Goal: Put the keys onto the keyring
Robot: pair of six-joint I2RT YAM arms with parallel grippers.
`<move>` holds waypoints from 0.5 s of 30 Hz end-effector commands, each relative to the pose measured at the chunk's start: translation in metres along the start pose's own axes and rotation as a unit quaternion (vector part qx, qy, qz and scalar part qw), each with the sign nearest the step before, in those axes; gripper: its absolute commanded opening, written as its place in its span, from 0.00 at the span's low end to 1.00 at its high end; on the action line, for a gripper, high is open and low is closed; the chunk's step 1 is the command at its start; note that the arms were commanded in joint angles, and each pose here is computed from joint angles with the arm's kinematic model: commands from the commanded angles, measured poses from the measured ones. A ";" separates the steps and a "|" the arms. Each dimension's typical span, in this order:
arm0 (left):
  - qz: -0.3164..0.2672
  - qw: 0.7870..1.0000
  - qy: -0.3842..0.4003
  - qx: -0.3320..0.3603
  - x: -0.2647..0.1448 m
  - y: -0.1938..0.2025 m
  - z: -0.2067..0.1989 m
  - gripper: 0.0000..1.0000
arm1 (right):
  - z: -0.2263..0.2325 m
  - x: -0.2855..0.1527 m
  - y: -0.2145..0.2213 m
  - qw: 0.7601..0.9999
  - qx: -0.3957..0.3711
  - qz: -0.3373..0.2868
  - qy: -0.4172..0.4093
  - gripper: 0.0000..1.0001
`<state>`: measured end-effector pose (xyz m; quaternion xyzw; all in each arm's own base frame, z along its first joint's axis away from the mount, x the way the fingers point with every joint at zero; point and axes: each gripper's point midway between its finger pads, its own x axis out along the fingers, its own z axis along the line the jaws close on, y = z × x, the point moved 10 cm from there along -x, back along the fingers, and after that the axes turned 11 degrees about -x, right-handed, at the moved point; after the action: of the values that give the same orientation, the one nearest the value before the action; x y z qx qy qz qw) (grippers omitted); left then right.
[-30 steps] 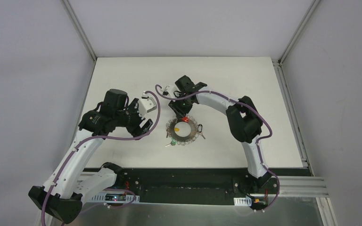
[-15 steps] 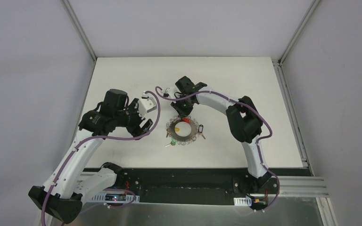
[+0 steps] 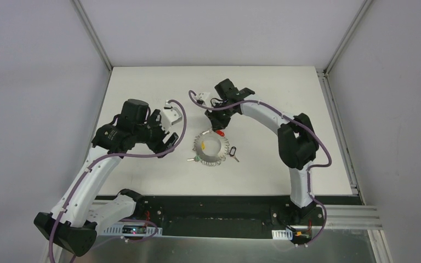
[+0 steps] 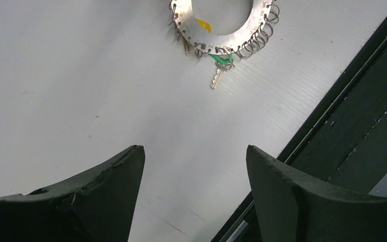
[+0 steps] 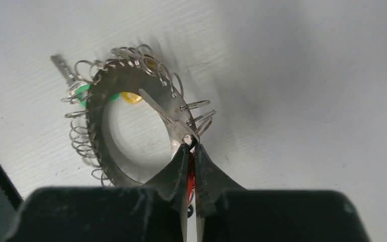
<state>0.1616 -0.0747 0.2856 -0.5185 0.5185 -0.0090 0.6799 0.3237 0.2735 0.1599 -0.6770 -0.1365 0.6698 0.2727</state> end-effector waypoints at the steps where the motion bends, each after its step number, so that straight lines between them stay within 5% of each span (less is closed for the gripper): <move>1: -0.031 0.999 -0.040 -0.019 -0.005 -0.018 0.007 0.76 | 0.012 -0.042 -0.012 0.996 -0.052 -0.061 -0.027 0.02; 15: -0.078 0.992 -0.077 -0.067 -0.004 -0.061 0.024 0.76 | 0.031 -0.100 -0.031 0.979 -0.130 -0.152 -0.040 0.00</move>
<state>0.1959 -0.0821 0.3077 -0.5659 0.4621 0.0215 0.6825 0.3031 0.2548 0.2225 -0.6538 -0.2674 0.6519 0.2760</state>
